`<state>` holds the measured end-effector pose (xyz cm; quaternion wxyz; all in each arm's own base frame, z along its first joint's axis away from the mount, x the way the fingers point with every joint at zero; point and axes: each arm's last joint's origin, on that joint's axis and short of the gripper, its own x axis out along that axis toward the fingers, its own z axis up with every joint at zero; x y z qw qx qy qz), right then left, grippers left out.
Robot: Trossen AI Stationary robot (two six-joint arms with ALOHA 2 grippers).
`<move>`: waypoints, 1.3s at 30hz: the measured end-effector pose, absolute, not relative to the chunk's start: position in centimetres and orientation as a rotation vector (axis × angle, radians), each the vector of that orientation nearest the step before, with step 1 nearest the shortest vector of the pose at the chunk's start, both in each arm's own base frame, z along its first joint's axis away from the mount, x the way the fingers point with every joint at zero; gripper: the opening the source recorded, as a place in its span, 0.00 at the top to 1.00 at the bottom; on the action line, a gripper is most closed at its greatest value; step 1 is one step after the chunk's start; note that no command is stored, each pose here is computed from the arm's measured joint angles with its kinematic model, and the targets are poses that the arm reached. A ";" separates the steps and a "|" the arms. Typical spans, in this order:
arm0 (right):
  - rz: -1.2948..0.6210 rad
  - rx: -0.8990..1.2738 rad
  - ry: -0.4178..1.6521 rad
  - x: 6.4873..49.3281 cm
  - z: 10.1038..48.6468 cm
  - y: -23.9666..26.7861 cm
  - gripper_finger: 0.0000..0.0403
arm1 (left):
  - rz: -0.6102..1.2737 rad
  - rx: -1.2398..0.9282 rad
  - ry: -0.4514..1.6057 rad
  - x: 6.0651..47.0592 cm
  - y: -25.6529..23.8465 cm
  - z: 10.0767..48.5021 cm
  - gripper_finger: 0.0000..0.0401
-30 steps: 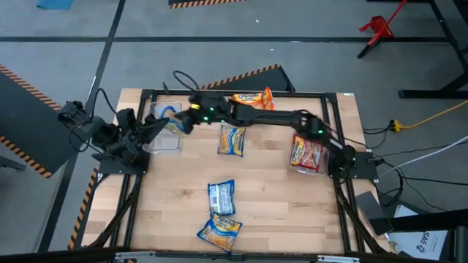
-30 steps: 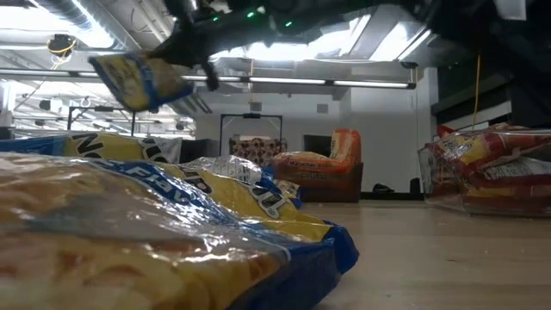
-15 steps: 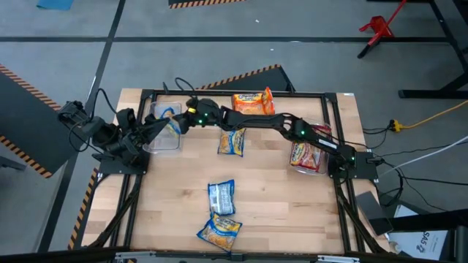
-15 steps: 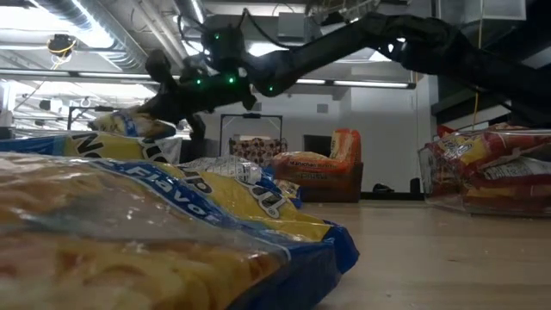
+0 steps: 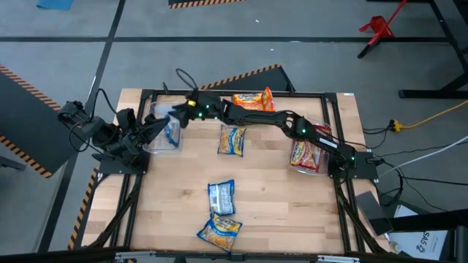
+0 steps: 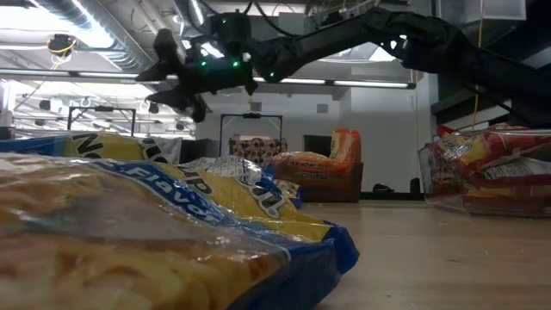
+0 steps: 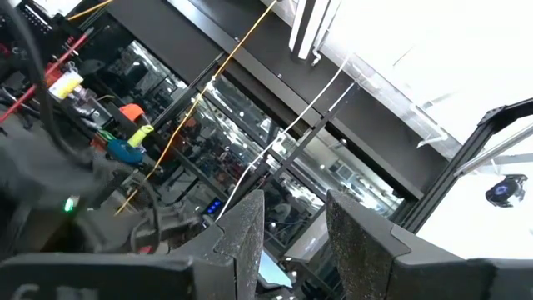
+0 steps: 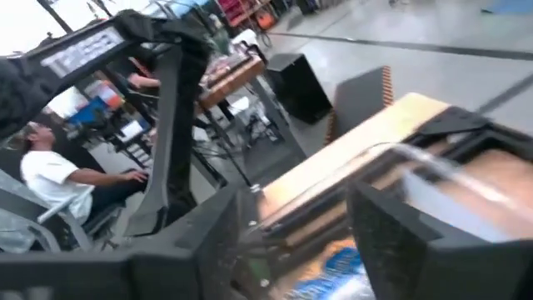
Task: Sort Maruchan noodles
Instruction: Put the blue noodle pack into the left transparent bin
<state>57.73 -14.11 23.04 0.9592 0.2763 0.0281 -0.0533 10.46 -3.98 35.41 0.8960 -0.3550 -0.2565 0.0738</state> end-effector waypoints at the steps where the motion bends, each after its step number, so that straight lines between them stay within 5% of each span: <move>1: -0.117 0.561 0.066 57.4 23.6 -14.5 0.48 | 0.153 -0.736 -0.531 10.5 -4.0 35.4 0.69; 8: -0.132 0.425 0.229 53.9 28.8 -16.9 0.43 | 0.216 -0.714 -0.486 10.2 -3.7 35.0 0.69; 20: -0.196 0.229 0.725 45.8 34.7 -14.4 0.43 | 0.793 -0.504 -0.148 9.9 -2.4 28.7 0.69; 28: -0.218 0.260 0.845 40.1 39.5 -12.4 0.43 | 0.920 -0.700 0.110 8.9 -0.2 24.6 0.74; 39: -0.263 0.204 0.977 37.5 40.9 -8.9 0.43 | 1.019 -0.824 0.447 9.1 1.8 22.8 0.75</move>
